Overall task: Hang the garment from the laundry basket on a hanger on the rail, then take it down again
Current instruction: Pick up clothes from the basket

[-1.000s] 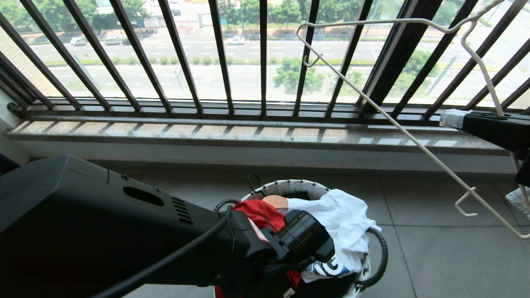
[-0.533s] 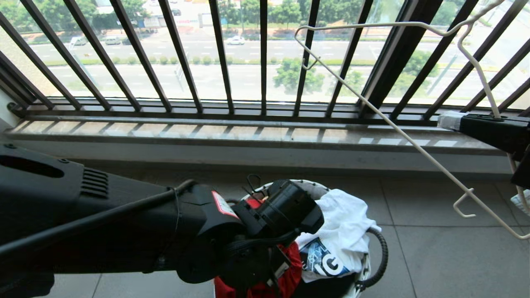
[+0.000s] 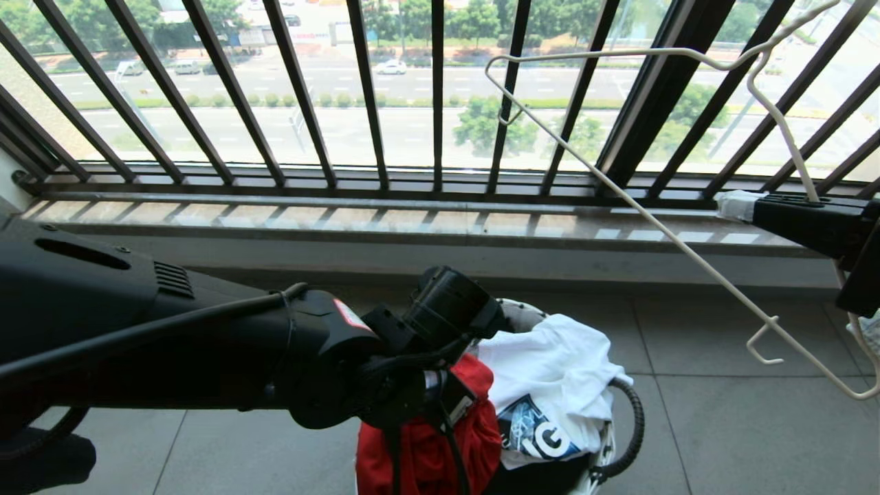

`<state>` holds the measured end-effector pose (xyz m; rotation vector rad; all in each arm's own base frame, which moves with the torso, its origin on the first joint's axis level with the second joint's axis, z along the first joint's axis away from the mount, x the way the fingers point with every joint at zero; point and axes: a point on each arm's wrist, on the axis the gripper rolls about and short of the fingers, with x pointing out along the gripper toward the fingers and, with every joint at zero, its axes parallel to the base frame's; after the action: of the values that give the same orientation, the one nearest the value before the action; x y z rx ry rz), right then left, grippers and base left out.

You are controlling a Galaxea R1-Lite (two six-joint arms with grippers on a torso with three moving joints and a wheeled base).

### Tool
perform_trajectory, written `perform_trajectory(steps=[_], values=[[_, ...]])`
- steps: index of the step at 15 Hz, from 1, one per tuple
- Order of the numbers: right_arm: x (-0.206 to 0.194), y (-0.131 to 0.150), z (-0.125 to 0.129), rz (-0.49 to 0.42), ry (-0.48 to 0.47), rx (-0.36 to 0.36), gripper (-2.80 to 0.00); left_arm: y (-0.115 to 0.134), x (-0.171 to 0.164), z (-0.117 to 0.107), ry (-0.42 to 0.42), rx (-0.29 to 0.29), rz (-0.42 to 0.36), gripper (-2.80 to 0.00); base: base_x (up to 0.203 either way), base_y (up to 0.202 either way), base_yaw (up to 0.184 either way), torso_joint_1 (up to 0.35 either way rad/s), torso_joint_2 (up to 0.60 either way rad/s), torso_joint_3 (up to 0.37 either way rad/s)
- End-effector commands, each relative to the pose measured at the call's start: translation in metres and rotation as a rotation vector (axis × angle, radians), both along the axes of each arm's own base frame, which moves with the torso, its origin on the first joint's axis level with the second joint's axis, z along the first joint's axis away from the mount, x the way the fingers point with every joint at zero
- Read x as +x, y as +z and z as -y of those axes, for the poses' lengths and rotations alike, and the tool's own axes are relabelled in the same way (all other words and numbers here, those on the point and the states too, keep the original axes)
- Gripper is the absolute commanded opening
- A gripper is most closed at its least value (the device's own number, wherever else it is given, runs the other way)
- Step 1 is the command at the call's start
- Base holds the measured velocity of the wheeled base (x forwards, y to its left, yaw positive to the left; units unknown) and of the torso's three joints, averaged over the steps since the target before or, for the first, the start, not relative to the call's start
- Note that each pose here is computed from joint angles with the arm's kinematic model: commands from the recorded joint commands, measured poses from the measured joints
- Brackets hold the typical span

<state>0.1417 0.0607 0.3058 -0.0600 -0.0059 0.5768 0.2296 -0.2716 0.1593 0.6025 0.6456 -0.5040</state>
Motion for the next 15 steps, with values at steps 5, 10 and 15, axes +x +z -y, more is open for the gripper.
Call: perform_trajectory(steps=[5,10,15], values=[[0.0,0.0,0.0,0.0,0.002,-0.001,-2.8,-0.031,0.01,-0.002,-0.035,0.088,0.014,0.0,0.0,0.0,0.0,0.0,0.0,0.0],[0.0,0.0,0.0,0.0,0.002,-0.001,-2.8,-0.04,0.023,0.006,0.059,0.113,0.135,0.0,0.0,0.0,0.0,0.0,0.0,0.0],[0.001,0.0,0.0,0.0,0.002,-0.001,-2.8,-0.036,0.03,0.01,0.125,0.08,0.224,0.0,0.0,0.0,0.0,0.0,0.0,0.0]])
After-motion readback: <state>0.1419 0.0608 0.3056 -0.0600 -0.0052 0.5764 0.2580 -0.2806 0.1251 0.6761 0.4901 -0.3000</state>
